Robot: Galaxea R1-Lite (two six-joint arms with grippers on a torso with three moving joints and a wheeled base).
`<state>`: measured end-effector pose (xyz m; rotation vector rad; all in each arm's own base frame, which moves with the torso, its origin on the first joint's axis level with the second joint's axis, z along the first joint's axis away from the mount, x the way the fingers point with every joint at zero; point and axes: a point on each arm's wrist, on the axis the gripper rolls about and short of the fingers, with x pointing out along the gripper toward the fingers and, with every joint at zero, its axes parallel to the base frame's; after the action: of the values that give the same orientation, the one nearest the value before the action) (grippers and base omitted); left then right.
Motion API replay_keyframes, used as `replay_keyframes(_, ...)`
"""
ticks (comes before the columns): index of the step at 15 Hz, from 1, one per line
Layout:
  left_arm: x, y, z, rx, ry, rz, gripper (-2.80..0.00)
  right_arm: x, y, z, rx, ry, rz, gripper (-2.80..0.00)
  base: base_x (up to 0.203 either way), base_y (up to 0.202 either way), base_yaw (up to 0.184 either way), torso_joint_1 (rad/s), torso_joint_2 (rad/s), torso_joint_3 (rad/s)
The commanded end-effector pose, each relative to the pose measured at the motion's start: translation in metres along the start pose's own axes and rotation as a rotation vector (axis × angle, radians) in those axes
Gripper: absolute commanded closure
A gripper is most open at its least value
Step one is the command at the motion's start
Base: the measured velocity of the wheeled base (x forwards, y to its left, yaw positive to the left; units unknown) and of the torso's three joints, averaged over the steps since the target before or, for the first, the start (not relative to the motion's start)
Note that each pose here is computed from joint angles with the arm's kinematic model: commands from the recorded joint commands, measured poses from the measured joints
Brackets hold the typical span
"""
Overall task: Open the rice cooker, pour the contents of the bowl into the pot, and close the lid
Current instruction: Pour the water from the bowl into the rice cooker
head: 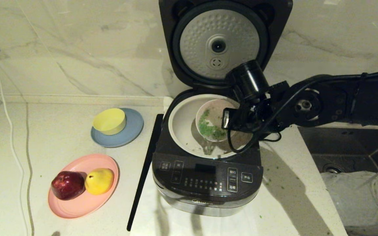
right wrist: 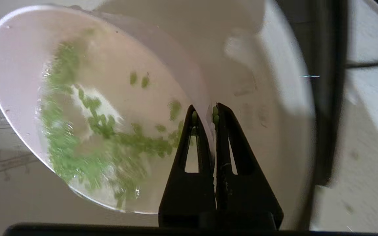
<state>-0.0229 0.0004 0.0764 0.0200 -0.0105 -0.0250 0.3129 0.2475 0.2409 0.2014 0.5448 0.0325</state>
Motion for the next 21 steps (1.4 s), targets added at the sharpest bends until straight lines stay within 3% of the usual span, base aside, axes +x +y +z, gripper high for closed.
replay_keyframes(1, 0.001, 0.0, -0.003, 0.0, 0.009, 0.0, 0.0, 0.002, 0.001, -0.009, 0.007, -0.074, 0.042, 0.0, 0.0, 0.0, 0.0, 0.0, 0.0, 0.0)
replay_keyframes(5, 0.001, 0.0, -0.003, 0.0, 0.009, 0.0, 0.0, 0.006, 0.0, -0.017, -0.019, -0.281, 0.058, 0.0, 0.0, 0.0, 0.0, 0.0, 0.0, 0.0)
replay_keyframes(14, 0.001, 0.0, -0.003, 0.0, 0.009, -0.001, 0.0, 0.001, 0.001, -0.027, -0.071, -0.574, 0.112, 0.0, 0.0, 0.0, 0.0, 0.0, 0.0, 0.0)
replay_keyframes(21, 0.001, 0.0, -0.003, 0.0, 0.009, 0.0, 0.0, 0.007, 0.001, -0.036, -0.116, -0.623, 0.106, 0.0, 0.0, 0.0, 0.0, 0.0, 0.0, 0.0)
